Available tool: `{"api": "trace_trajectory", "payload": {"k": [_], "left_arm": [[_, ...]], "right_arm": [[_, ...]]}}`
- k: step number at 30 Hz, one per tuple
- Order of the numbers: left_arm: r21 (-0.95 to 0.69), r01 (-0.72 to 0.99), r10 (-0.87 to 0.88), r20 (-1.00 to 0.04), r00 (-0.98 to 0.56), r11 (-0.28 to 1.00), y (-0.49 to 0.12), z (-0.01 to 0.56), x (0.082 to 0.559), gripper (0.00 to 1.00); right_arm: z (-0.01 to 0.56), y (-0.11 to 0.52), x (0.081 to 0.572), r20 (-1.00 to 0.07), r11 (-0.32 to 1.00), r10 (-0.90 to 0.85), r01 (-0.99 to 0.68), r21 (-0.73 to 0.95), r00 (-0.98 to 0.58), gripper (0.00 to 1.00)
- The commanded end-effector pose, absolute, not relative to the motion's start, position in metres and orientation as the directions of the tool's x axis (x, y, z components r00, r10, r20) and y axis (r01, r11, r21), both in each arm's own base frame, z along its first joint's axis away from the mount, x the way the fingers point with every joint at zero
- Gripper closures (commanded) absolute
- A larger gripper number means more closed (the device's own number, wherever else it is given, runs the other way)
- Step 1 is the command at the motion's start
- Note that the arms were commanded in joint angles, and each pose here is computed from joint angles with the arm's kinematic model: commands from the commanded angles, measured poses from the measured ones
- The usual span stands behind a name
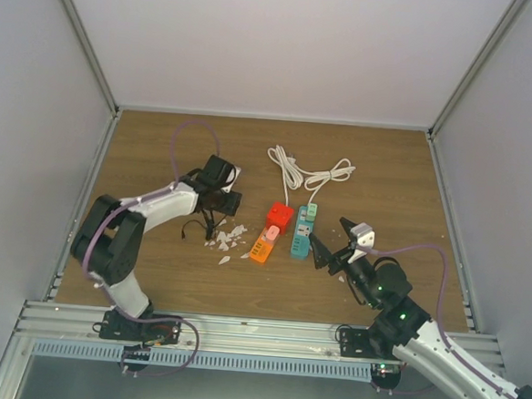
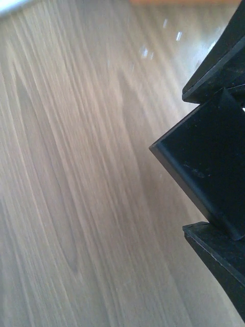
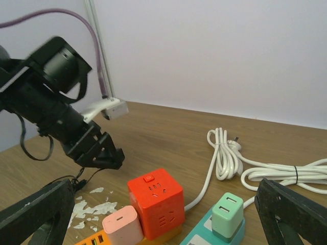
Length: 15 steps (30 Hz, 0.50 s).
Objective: Insert the plug
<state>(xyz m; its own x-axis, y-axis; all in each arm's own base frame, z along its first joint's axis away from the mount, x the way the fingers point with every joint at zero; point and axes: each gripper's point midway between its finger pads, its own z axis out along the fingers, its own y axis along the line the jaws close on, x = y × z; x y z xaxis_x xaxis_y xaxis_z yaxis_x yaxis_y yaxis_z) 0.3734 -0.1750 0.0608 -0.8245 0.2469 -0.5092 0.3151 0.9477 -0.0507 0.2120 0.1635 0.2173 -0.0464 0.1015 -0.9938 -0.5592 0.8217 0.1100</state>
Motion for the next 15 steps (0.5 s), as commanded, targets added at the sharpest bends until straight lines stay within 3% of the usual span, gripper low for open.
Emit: {"api": "trace_trajectory", "payload": {"k": [1,8,15], "left_arm": [[-0.18,0.407,0.185,-0.681,-0.708,0.895,-0.212,0.125,0.367,0.51],[-0.336,0.586,0.082,-0.817,-0.571,0.738,-0.241,0.2,0.325,0.5],[-0.272,0.778,0.106,-0.912,-0.397,0.567,-0.269,0.228,0.275,0.5]], "right_arm": [[0.219,0.167,0.213,-0.992,0.812,0.117,-0.572,0.118,-0.039,0.01],[0.217,0.189,0.212,-0.992,0.755,0.102,-0.644,0.124,-0.071,0.0],[0.229,0.209,0.213,-0.954,0.666,0.226,-0.683,0.298,-0.195,0.0]]}}
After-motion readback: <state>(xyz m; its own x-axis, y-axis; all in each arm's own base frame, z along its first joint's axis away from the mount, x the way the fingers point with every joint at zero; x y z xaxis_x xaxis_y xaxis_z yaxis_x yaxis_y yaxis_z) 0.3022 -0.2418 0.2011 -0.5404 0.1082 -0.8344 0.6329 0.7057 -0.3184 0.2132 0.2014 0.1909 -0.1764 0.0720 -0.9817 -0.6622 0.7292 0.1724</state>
